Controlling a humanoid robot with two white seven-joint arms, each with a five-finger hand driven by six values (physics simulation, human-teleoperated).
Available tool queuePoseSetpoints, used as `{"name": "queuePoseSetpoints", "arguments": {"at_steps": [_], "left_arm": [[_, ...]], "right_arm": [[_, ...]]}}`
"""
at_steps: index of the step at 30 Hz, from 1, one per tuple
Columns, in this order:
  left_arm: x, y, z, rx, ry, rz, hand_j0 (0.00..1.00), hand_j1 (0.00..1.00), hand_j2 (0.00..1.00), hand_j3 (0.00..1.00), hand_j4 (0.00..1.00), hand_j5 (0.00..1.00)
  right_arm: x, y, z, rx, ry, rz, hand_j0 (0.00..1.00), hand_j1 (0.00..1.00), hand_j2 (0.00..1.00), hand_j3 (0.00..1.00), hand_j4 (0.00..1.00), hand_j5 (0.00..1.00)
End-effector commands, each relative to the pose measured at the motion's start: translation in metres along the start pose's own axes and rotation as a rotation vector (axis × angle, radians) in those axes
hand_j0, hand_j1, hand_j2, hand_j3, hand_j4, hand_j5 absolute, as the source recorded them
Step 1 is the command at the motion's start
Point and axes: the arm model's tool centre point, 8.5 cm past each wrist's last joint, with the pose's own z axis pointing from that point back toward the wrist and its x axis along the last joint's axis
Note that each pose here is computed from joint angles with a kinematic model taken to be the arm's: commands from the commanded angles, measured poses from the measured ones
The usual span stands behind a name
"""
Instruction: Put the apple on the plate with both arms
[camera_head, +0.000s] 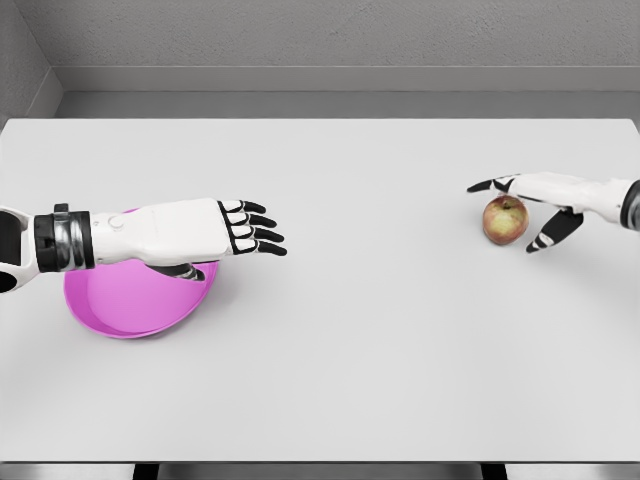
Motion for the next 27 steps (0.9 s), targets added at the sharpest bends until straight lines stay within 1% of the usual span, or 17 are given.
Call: {"name": "queuePoseSetpoints", "arguments": {"at_steps": [1, 5, 7, 8, 12, 15, 27], "left_arm": [[0.0, 0.001, 0.0, 0.004, 0.001, 0.005, 1.0, 1.0, 1.0, 1.0, 1.0, 1.0], [0.0, 0.001, 0.0, 0.004, 0.001, 0.005, 1.0, 1.0, 1.0, 1.0, 1.0, 1.0], [0.0, 0.001, 0.0, 0.004, 0.001, 0.005, 1.0, 1.0, 1.0, 1.0, 1.0, 1.0], [0.0, 0.001, 0.0, 0.004, 0.001, 0.005, 1.0, 1.0, 1.0, 1.0, 1.0, 1.0], [-0.001, 0.0, 0.001, 0.004, 0.002, 0.005, 1.0, 1.0, 1.0, 1.0, 1.0, 1.0], [-0.001, 0.0, 0.001, 0.003, 0.003, 0.005, 1.0, 1.0, 1.0, 1.0, 1.0, 1.0], [-0.001, 0.001, 0.001, 0.003, 0.003, 0.004, 1.0, 1.0, 1.0, 1.0, 1.0, 1.0]], "right_arm": [[-0.005, 0.002, 0.0, 0.002, 0.012, -0.012, 1.0, 1.0, 1.0, 1.0, 1.0, 1.0], [-0.004, 0.001, -0.001, 0.0, 0.011, -0.013, 1.0, 1.0, 1.0, 1.0, 1.0, 1.0], [-0.005, -0.01, 0.002, -0.019, 0.016, -0.002, 1.0, 1.0, 1.0, 1.0, 1.0, 1.0], [-0.006, -0.011, 0.002, -0.021, 0.018, -0.003, 1.0, 1.0, 1.0, 1.0, 1.0, 1.0], [-0.008, -0.007, -0.002, -0.018, 0.02, -0.017, 1.0, 1.0, 1.0, 1.0, 1.0, 1.0], [-0.017, 0.002, -0.012, 0.003, 0.054, -0.028, 1.0, 1.0, 1.0, 1.0, 1.0, 1.0], [-0.015, 0.003, -0.022, 0.009, 0.053, -0.027, 1.0, 1.0, 1.0, 1.0, 1.0, 1.0]]}}
